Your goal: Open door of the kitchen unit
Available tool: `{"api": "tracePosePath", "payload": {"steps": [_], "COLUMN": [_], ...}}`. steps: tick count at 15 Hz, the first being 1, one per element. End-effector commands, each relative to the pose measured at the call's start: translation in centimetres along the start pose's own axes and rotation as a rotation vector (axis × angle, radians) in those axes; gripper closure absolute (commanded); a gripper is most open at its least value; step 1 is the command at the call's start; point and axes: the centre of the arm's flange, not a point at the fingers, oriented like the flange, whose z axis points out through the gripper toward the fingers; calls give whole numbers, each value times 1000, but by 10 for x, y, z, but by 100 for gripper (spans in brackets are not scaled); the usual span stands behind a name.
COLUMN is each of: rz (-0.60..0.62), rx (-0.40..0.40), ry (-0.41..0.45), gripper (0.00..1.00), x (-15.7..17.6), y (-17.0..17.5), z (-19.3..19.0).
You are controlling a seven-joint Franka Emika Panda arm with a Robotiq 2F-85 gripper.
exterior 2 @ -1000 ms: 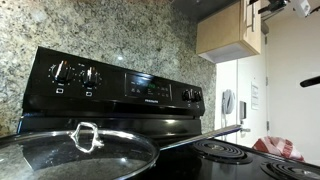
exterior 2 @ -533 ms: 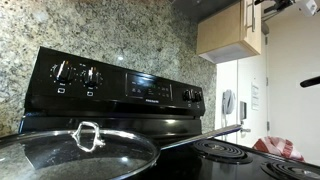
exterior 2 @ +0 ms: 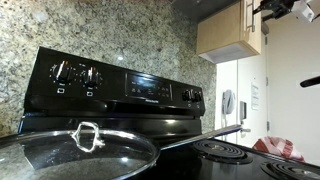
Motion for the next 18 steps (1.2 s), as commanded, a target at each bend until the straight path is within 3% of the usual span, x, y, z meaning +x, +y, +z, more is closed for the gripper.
{"api": "tracePosePath", "payload": {"steps": [1, 8, 18], "rz": [0, -2, -132], "rx": [0, 10, 162], "ry": [0, 10, 78], "gripper": [0, 0, 0], "x": [0, 2, 51], "y": [0, 2, 13], "z": [0, 3, 69]}}
